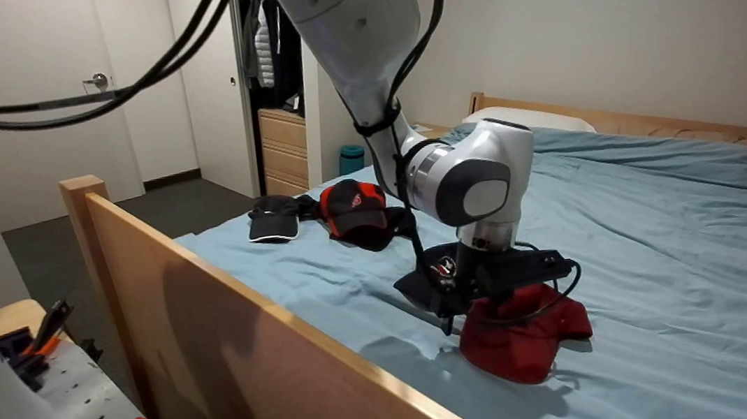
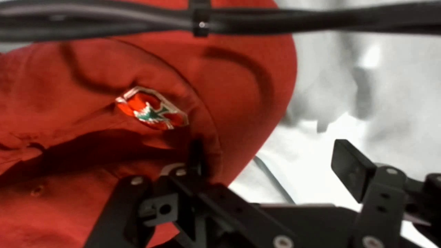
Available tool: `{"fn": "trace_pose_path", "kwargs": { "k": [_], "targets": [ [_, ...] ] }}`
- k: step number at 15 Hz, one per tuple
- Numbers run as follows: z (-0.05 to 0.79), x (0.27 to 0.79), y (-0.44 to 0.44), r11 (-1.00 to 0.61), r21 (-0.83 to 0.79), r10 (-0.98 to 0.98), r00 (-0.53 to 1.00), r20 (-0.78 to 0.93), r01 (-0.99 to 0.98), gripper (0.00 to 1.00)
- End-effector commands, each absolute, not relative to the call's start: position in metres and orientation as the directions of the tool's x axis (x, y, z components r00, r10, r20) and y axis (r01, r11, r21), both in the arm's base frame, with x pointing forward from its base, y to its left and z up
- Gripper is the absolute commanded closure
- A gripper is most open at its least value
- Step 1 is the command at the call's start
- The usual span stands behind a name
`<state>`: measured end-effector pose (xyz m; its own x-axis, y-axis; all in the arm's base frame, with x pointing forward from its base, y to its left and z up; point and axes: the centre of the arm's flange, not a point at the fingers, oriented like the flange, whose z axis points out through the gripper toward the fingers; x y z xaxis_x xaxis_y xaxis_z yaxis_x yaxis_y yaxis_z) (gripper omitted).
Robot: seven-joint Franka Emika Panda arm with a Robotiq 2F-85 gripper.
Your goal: Move the caps to the right
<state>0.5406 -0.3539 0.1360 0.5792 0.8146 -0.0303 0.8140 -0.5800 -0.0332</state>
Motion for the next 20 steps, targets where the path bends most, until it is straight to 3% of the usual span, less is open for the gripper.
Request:
{"fn": "trace_pose_path", "kwargs": {
  "k": [1,8,12,17,18,20],
  "targets": [
    [0.171,0.539,-0.358,-0.609,-0.131,0.791,0.611,-0.021,0.783,0.0],
    [0.226,0.568,-0.224,-0.735,-0.271,0.578,0.783,0.23,0.622,0.0],
    [0.23,0.592,-0.109,-0.77,-0.283,0.529,0.821,0.216,0.571,0.0],
    [0.218,0.601,0.051,-0.782,-0.18,0.572,0.801,0.174,0.597,0.0],
    [0.217,0.609,0.013,-0.772,-0.214,0.565,0.801,0.199,0.598,0.0],
    [0.214,0.604,0.06,-0.764,-0.203,0.584,0.79,0.189,0.613,0.0]
  ]
}}
